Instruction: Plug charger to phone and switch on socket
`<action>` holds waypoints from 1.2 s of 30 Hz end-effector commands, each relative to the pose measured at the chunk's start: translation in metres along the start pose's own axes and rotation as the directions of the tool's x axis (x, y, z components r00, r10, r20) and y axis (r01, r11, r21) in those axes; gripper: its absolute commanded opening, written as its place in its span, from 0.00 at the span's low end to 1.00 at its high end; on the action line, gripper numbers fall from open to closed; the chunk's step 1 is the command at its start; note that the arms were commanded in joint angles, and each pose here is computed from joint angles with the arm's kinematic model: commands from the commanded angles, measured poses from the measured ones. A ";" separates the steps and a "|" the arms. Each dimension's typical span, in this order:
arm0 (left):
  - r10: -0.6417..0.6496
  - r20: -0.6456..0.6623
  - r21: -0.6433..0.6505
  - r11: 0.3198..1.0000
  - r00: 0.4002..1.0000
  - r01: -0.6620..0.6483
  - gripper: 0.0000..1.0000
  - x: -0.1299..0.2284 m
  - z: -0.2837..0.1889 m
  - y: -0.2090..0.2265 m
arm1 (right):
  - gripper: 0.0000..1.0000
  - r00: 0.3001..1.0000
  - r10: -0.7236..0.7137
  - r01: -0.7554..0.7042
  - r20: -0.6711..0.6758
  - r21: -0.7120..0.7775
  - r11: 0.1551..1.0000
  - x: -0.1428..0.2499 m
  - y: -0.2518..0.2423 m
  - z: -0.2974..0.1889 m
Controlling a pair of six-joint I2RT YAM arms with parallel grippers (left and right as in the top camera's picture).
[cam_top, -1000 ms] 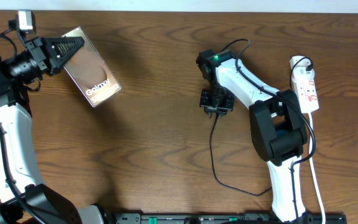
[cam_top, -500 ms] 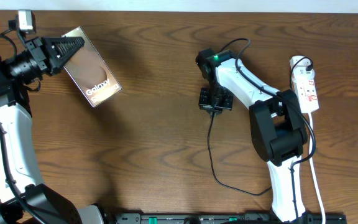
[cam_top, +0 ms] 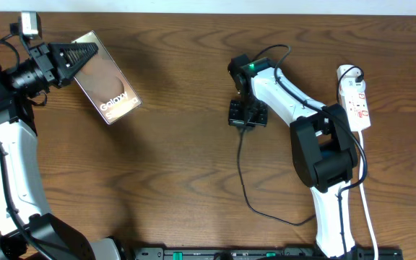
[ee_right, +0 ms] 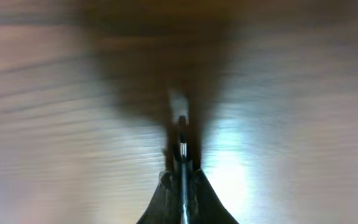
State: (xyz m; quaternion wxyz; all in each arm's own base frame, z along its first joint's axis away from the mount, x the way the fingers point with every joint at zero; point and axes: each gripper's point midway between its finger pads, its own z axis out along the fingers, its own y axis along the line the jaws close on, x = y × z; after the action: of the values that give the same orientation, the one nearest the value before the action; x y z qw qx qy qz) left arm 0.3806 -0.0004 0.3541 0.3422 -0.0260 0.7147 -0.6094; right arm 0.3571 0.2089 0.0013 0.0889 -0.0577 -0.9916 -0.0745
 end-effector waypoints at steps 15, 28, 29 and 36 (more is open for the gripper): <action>0.026 -0.019 0.021 0.999 0.999 -0.026 0.08 0.003 -0.001 -0.008 | 0.01 0.568 -0.554 0.635 0.609 -0.752 -0.175 0.091 0.155 -0.133; 0.066 -0.032 0.030 0.997 0.997 -0.065 0.08 0.006 0.004 -0.010 | 0.01 0.477 -0.597 0.620 0.644 -0.729 -0.290 0.134 0.187 -0.127; 0.066 -0.033 0.030 0.997 0.997 -0.065 0.08 0.006 0.004 -0.010 | 0.01 0.473 -0.598 0.621 0.646 -0.727 -0.294 0.136 0.188 -0.128; 0.075 -0.033 0.030 0.997 0.997 -0.074 0.08 0.008 0.004 -0.006 | 0.01 0.459 -0.593 0.630 0.662 -0.713 -0.308 0.140 0.191 -0.145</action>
State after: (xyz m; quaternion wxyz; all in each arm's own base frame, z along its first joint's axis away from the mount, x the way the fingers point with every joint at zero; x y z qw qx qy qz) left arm 0.3806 -0.0048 0.3540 0.3528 -0.0053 0.7152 -0.6033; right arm 0.2685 0.3868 0.1618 -0.0112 0.4104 -0.5947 -0.6912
